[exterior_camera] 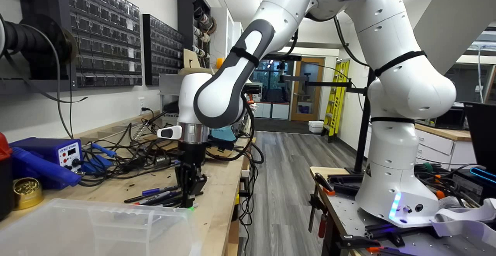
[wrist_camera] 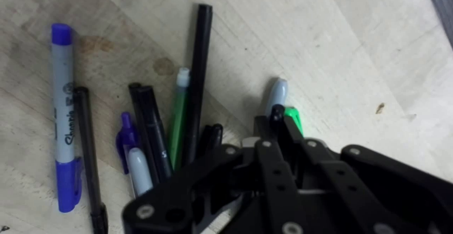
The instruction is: Pick up one pen and put it in the bowl
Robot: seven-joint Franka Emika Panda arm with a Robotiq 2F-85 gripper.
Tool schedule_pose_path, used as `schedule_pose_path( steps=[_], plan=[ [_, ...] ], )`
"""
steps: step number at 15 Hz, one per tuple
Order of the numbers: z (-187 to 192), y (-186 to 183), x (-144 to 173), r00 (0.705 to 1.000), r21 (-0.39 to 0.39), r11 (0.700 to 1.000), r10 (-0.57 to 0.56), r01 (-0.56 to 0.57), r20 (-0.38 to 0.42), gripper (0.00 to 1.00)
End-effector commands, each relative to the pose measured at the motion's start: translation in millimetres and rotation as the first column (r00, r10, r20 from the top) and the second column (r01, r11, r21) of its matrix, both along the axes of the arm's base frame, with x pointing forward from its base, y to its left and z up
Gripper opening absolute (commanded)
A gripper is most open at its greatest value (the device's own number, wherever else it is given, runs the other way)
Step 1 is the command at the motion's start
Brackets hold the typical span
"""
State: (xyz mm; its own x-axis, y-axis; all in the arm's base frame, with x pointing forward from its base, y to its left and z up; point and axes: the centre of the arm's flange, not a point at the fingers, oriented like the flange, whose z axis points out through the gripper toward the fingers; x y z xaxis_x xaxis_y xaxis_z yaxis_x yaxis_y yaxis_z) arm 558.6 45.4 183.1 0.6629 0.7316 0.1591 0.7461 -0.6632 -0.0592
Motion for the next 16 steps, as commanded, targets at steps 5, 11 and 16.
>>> schedule_pose_path(
  steps=[5, 11, 16],
  plan=[
    [43, -11, -4, 0.996, -0.006, 0.998, -0.063, 0.063, 0.056, 0.03],
    [99, -5, 10, 0.972, -0.057, 0.972, -0.225, 0.229, 0.062, 0.03],
    [154, 23, 7, 0.916, -0.069, 0.914, -0.401, 0.401, 0.018, 0.03]
  ],
)
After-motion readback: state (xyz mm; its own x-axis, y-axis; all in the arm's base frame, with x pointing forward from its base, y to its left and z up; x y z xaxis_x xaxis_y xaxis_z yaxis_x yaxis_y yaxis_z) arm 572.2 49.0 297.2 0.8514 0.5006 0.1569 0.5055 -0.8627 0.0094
